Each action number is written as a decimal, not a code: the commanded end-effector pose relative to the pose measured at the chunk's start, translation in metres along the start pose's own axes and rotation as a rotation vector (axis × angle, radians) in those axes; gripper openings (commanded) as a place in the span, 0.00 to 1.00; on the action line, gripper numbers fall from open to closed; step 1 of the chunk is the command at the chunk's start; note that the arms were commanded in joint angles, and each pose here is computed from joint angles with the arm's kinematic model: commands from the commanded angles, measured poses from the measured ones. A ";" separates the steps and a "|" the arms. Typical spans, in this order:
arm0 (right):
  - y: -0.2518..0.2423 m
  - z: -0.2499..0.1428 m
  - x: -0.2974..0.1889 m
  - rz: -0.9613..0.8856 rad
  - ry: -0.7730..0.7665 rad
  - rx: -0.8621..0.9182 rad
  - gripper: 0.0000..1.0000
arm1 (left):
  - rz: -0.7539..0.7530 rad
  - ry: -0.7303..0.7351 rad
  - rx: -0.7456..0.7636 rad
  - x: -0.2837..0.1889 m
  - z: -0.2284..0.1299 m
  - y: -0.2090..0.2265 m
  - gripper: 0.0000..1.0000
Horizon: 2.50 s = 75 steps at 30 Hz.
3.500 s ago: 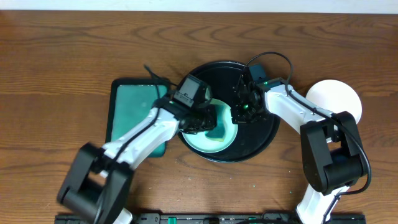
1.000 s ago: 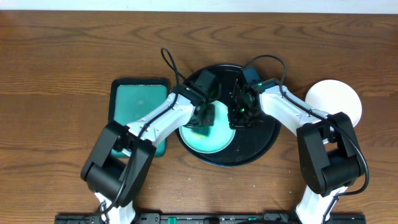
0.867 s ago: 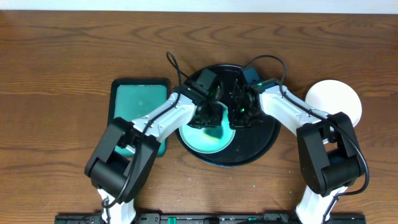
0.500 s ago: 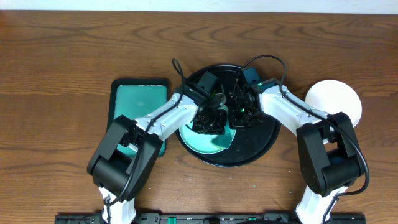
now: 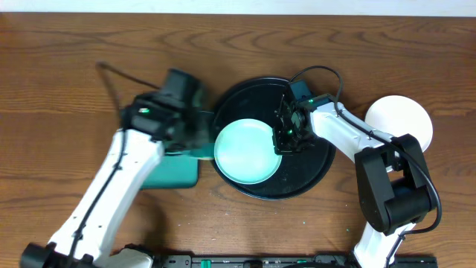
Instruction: Clean dirty plates on tray and stack at the side
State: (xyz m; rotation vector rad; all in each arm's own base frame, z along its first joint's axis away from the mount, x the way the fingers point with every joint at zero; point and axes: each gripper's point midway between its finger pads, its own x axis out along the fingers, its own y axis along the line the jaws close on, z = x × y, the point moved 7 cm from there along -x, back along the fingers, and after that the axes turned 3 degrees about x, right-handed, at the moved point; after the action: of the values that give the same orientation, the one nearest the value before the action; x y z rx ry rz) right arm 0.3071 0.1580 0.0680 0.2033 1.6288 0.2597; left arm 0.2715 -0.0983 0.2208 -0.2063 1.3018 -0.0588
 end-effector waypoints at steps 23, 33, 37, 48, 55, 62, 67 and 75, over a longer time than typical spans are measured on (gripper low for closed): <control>-0.007 0.007 0.015 -0.057 -0.031 0.022 0.01 | 0.130 -0.074 -0.201 0.002 0.016 0.073 0.59; 0.028 0.029 -0.091 -0.062 -0.221 -0.103 0.01 | 0.059 -0.294 -0.186 -0.068 -0.005 0.068 0.81; 0.046 0.041 -0.135 -0.047 -0.329 -0.128 0.01 | 0.052 -0.315 -0.185 -0.074 -0.007 0.068 0.82; 0.169 0.067 -0.158 0.049 -0.755 -0.515 0.01 | 0.052 -0.315 -0.185 -0.074 -0.007 0.068 0.82; 0.227 0.059 -0.154 -0.201 -1.014 -0.777 0.01 | 0.052 -0.315 -0.185 -0.074 -0.007 0.068 0.82; 0.254 0.037 -0.176 -0.296 -1.152 -0.852 0.01 | 0.052 -0.314 -0.185 -0.074 -0.007 0.068 0.82; 0.261 0.028 -0.182 -0.378 -1.205 -0.841 0.01 | 0.052 -0.315 -0.185 -0.074 -0.007 0.068 0.82; 0.270 0.018 -0.199 -0.428 -1.293 -0.825 0.01 | 0.052 -0.315 -0.185 -0.074 -0.007 0.068 0.82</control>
State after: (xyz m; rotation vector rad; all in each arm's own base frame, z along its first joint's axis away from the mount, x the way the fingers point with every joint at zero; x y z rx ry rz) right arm 0.3400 0.3696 0.3026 -0.5337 0.2493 0.3957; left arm 0.2393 -0.0229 0.2701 -0.3289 1.0176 0.1328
